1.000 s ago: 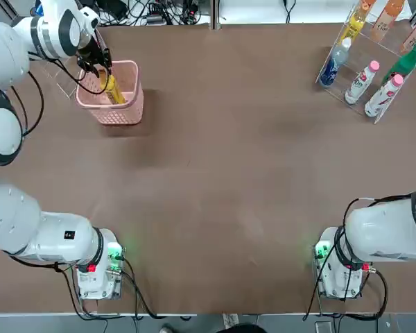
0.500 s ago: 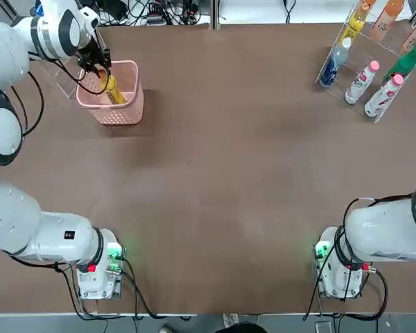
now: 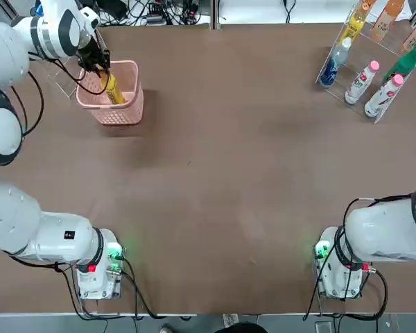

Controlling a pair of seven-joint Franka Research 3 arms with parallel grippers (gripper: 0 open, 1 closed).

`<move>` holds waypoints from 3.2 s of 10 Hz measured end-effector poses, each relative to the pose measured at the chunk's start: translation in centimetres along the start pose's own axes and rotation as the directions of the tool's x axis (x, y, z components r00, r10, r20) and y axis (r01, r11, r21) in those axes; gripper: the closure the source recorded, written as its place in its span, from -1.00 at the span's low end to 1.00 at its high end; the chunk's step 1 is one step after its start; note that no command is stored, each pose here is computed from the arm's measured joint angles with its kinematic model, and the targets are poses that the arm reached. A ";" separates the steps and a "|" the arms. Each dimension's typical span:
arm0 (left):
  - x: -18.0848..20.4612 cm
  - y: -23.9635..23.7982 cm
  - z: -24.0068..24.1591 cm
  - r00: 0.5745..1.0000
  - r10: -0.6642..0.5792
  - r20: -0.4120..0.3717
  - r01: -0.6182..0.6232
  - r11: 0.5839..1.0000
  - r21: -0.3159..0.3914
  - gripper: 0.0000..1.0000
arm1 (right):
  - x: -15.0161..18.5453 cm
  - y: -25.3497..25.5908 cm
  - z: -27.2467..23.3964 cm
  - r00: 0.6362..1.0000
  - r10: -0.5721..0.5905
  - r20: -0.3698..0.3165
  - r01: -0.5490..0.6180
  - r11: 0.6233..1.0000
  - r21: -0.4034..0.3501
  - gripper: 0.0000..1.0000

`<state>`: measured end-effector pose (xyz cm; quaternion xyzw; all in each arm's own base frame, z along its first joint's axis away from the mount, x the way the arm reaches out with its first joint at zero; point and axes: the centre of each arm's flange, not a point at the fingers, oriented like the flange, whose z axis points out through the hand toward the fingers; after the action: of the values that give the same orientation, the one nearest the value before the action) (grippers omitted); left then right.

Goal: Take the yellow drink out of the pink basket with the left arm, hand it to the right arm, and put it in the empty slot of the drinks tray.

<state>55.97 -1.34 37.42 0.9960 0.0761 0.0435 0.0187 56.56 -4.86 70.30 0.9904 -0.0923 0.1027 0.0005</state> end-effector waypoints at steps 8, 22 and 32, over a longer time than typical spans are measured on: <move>0.2 0.0 -0.3 1.000 0.025 -0.006 -0.025 1.000 0.002 0.31 | 0.0 0.0 0.0 1.000 0.000 0.000 0.000 1.000 0.000 -0.98; 3.9 4.1 -25.7 0.995 0.098 -0.028 -0.098 0.995 -0.017 0.31 | 0.0 0.0 0.0 1.000 0.000 0.000 0.000 1.000 0.000 -0.98; 0.5 19.4 -25.5 0.998 0.052 0.032 -0.051 0.998 -0.033 0.31 | 0.0 0.0 0.0 1.000 0.000 0.000 0.000 1.000 0.000 -0.98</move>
<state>57.10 -19.68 63.69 0.9978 0.0492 0.0291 0.0348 56.56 -4.87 70.30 0.9904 -0.0924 0.1029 0.0005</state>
